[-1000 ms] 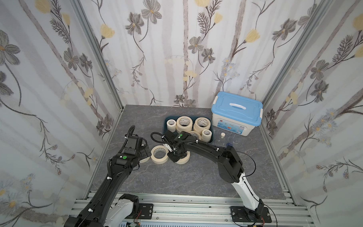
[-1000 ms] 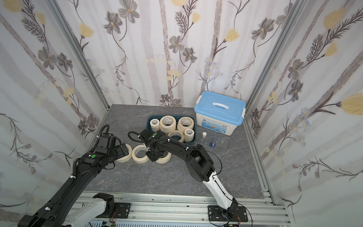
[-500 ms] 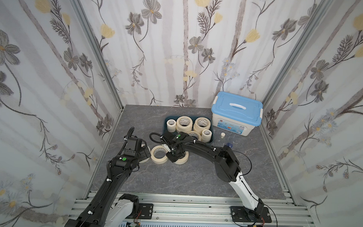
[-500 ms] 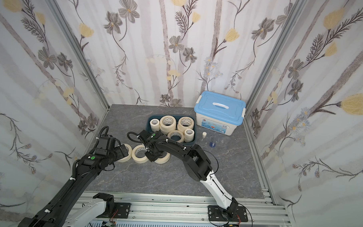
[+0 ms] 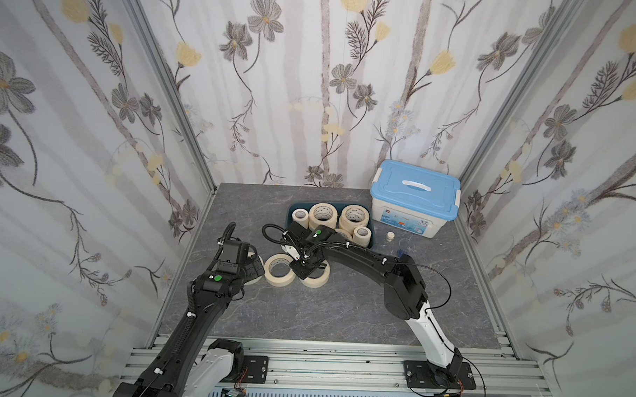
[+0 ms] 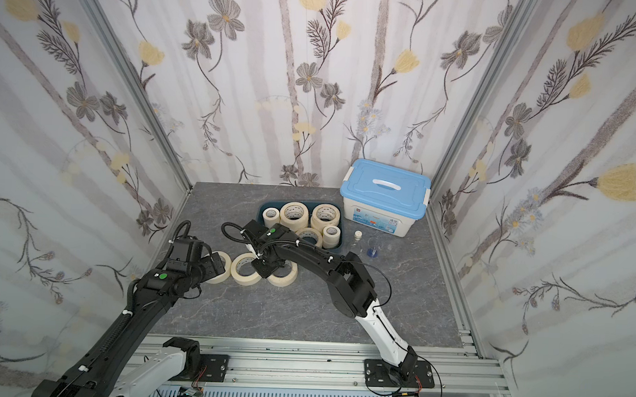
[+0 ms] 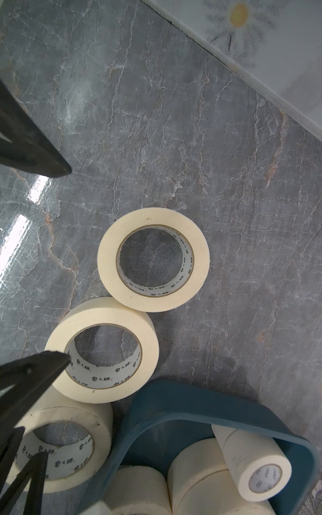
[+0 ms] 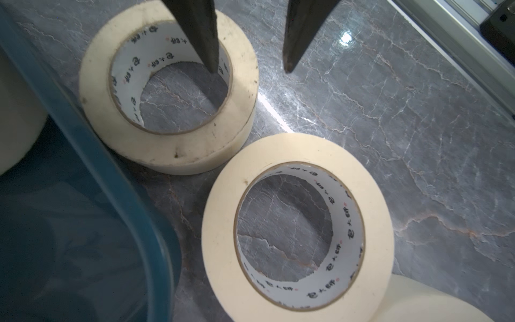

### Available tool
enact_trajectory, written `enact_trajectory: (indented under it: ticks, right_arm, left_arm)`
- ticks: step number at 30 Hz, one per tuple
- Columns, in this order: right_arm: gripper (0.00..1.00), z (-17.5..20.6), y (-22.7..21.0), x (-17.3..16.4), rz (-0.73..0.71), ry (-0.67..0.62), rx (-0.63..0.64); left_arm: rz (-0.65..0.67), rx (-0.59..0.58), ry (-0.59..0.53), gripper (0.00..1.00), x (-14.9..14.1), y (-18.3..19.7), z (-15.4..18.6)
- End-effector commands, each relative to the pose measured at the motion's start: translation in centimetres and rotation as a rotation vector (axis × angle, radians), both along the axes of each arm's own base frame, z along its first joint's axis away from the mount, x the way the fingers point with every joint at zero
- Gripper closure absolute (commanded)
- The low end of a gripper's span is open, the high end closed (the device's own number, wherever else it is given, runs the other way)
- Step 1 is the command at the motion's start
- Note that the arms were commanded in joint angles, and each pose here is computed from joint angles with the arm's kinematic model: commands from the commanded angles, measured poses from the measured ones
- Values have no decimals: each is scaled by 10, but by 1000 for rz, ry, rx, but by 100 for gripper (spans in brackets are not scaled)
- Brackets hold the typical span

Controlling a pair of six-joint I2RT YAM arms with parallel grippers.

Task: Take out the art tape in the storage box
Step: Place the art tape at the center of the board, then pick up the art tape from the storage box.

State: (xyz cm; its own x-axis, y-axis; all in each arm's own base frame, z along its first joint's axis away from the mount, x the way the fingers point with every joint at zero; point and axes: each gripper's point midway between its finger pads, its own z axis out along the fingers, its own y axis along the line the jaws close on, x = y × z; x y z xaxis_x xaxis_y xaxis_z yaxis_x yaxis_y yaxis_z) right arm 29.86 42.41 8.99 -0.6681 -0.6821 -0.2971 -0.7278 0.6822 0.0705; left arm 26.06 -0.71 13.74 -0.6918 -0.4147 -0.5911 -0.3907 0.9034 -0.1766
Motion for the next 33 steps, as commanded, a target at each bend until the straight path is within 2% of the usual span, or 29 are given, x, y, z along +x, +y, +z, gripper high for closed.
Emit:
enact_trajectory:
  ticks: [1, 6, 7, 13, 20, 28, 33]
  right_arm:
    - [57, 16, -5, -4, -6, 4, 23]
    - [54, 40, -13, -3, -21, 1, 67]
    - [53, 44, -25, 11, -52, -8, 72]
    - [44, 65, -41, 40, -71, -72, 90]
    - [39, 79, -50, 87, -105, -138, 124]
    - [34, 81, -49, 136, -107, -249, 109]
    - [33, 70, -50, 162, -131, -274, 107]
  left_arm:
    - [0, -35, -23, 0, 4, -5, 4]
    - [-60, -60, -54, 0, 12, -15, 15]
    - [-71, -66, -59, 0, 14, -17, 17]
    - [-133, -105, -72, 0, 24, -31, 24]
    - [-149, -117, -53, 0, 27, -35, 20]
    - [-156, -121, -35, 0, 27, -36, 15]
    - [-158, -122, -21, 0, 27, -37, 12]
